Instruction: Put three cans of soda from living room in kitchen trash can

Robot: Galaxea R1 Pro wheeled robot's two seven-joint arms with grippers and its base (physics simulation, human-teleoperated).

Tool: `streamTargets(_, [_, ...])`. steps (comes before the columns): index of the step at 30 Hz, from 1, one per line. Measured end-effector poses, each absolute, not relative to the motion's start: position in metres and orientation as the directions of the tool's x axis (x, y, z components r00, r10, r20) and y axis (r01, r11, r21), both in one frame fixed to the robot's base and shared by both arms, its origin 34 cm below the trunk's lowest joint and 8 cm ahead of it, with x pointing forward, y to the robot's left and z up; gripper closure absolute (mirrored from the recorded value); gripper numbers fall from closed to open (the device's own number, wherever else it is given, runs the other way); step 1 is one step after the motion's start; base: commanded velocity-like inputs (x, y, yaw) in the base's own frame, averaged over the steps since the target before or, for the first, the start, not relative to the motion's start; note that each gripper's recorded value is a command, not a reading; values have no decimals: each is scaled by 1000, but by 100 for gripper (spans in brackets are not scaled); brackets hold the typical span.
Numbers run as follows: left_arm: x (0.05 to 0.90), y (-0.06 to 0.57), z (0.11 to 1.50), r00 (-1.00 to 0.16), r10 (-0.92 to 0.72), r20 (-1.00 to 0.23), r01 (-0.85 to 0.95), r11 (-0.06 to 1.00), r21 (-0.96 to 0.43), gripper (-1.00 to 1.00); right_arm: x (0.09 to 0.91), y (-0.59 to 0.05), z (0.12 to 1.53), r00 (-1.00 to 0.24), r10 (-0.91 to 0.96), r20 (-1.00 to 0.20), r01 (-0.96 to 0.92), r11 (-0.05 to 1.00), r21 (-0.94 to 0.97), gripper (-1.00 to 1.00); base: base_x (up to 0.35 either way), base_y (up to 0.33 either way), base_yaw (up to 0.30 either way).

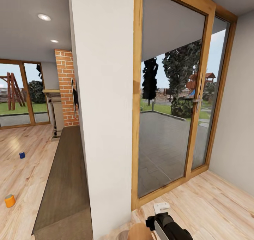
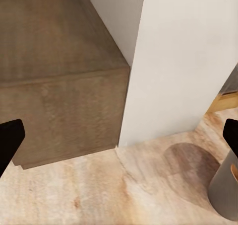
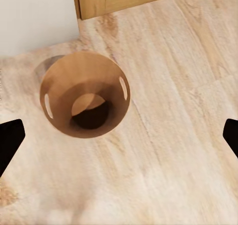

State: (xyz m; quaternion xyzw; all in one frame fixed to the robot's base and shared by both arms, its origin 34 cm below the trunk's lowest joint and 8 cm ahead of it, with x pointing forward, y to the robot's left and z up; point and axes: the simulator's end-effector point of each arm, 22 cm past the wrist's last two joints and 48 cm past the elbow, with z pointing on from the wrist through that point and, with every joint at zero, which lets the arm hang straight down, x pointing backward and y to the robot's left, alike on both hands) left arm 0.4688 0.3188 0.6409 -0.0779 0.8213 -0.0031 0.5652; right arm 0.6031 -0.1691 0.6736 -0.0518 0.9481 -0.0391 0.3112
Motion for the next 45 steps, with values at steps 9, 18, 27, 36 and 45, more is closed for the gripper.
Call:
streamTargets(9, [469,319,641,-349,-131,-928,-124,988,-93,-100,615,-166,683,-755,-101,-648,-53,994,-94,-100,0,0,145])
streamTargets(18, [469,318,641,-349,-132,-928,-124,988,-94,-100,617,-168,682,-742,-95,-664,-43,995,-94,-100,0,0,248])
streamTargets(27, [469,318,641,-349,-132,-928,-124,988,-94,-100,617,-168,682,-741,-96,-664,-43,995,-96,-100,2,-79,256])
streamTargets(36, [469,319,641,-349,-131,-928,-124,988,-93,-100,616,-168,681,-742,-96,-663,-43,995,-95,-100,60,-246,73])
streamTargets(45, [469,318,641,-349,-132,-928,-124,988,-94,-100,616,-168,681,-743,-95,-662,-43,995,-95,-100,21,-73,4])
